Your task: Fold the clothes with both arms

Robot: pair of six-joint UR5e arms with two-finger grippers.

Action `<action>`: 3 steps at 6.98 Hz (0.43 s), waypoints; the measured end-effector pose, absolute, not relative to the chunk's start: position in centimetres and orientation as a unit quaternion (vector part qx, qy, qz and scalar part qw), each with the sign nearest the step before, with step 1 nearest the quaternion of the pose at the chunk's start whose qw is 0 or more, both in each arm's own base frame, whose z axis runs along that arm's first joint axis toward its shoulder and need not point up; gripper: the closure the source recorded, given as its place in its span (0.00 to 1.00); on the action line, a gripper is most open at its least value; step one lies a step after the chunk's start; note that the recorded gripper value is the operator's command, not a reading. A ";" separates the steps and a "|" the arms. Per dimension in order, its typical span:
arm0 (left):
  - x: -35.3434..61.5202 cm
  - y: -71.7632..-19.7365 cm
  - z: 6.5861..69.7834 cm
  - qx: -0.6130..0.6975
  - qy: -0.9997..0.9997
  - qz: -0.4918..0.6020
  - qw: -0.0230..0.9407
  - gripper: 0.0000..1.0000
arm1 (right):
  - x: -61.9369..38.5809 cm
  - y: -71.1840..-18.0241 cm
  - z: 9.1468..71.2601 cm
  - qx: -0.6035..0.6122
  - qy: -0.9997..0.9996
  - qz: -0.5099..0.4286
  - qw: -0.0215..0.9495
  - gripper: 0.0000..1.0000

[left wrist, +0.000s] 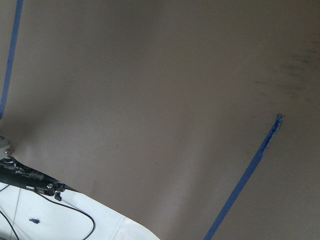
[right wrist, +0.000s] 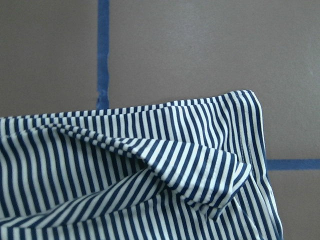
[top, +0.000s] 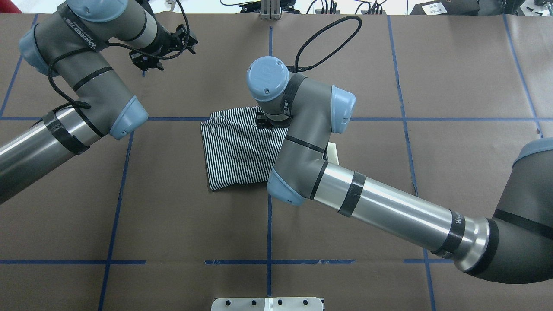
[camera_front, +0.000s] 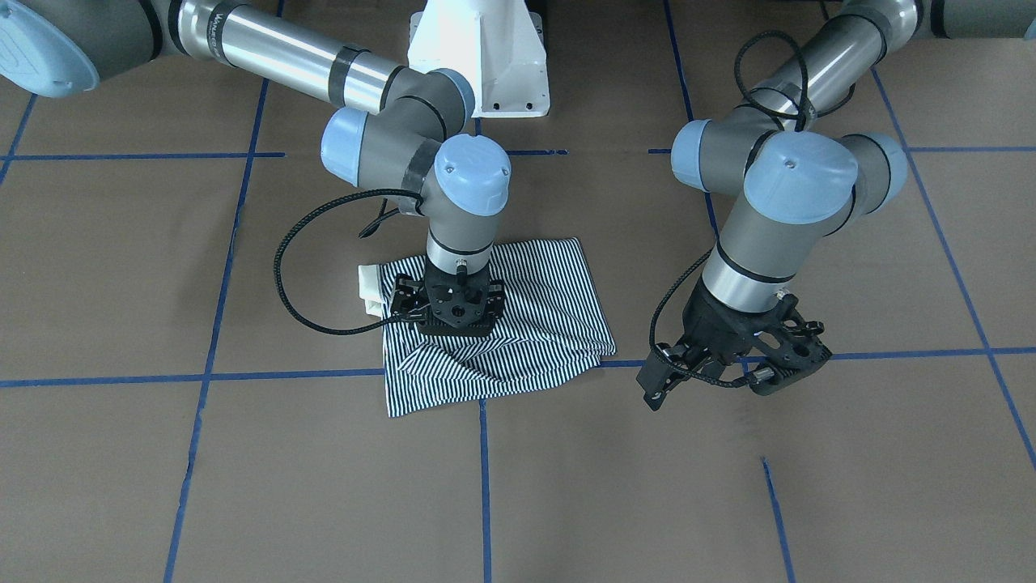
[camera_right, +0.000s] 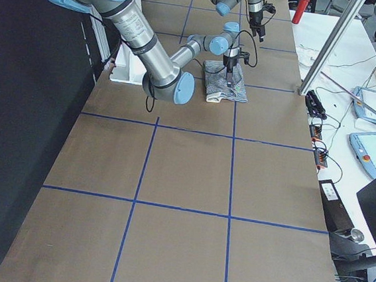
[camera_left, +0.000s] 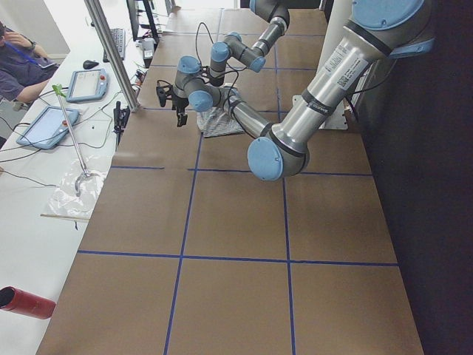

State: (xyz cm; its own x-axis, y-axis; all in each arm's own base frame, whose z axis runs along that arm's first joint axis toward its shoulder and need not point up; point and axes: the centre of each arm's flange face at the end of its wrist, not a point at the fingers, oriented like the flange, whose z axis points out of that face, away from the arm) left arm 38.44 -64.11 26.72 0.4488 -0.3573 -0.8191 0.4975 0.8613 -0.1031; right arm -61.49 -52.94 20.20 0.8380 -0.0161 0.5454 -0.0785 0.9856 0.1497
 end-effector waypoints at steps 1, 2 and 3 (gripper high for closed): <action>38.3 -64.0 26.7 0.077 0.461 -0.251 0.847 0.00 | -61.9 -53.0 20.8 0.091 -0.272 -0.005 0.958 0.00; 38.1 -63.7 26.5 0.078 0.464 -0.250 0.846 0.00 | -62.0 -53.6 21.9 0.100 -0.254 -0.023 0.962 0.00; 37.8 -63.3 26.2 0.080 0.467 -0.249 0.845 0.00 | -61.8 -54.6 23.0 0.106 -0.238 -0.036 0.965 0.00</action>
State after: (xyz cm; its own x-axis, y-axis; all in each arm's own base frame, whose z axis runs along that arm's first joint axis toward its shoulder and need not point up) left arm 37.79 -63.34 26.23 0.4395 -0.3455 -0.8291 0.4951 0.8634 -0.0973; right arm -61.76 -54.61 23.03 0.8840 -0.1194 0.4519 0.0184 0.9750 0.2216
